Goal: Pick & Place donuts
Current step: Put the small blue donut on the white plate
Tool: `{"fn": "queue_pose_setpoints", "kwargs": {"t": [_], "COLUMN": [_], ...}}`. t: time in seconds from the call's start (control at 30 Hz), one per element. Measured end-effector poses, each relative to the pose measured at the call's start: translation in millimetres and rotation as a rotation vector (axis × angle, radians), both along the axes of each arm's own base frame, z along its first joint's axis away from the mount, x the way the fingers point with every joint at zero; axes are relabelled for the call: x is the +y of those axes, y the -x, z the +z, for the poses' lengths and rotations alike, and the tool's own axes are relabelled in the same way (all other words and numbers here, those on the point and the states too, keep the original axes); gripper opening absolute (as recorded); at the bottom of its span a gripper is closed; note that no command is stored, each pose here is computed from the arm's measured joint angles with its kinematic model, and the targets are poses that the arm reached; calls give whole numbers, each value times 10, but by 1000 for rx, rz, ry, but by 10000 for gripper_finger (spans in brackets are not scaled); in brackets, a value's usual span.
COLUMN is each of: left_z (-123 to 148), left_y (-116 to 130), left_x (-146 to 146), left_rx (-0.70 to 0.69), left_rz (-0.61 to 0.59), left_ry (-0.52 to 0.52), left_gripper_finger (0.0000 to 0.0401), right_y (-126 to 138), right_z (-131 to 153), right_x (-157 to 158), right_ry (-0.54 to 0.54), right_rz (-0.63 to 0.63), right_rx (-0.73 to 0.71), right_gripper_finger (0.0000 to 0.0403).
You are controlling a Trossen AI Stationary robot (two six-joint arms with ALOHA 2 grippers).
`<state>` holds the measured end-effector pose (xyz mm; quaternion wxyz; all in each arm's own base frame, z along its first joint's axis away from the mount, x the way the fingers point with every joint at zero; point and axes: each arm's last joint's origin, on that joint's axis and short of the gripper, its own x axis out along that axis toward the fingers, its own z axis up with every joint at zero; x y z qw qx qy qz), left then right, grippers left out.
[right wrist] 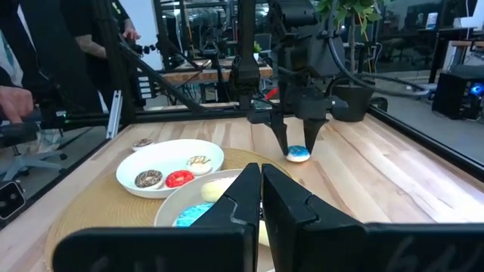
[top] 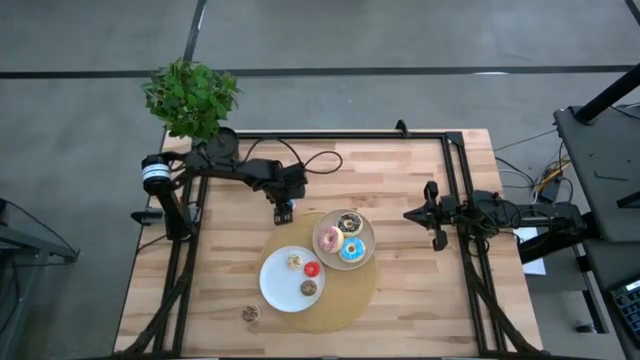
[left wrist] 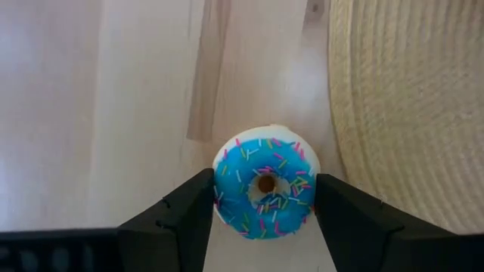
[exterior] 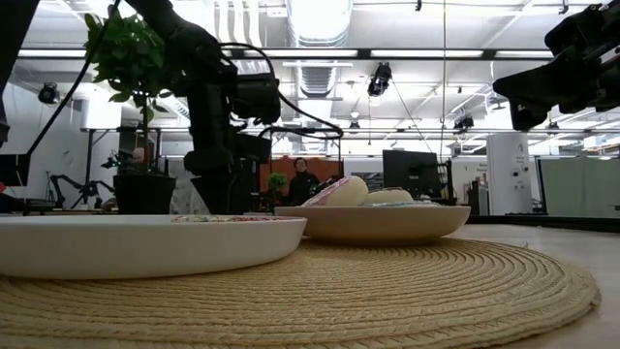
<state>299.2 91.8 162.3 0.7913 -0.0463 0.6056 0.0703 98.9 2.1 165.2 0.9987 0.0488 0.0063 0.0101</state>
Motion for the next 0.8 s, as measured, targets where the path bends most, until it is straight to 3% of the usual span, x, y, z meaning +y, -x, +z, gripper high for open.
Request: {"fn": "queue_pose_setpoints", "kwargs": {"t": [0.57,0.8], "left_z": [346,393], "left_y": [-141,-135], "left_x": [41,-21], "left_rx": [-21,-2], "left_rz": [-43,-76], "left_ry": [-18,40], "left_gripper_finger": [193,193], "right_y": [0,0], "right_z": [0,0], "right_x": [0,0], "right_ry": [-3,-3], "right_rz": [0,0], "right_rx": [0,0], "right_gripper_finger": [9,9]}}
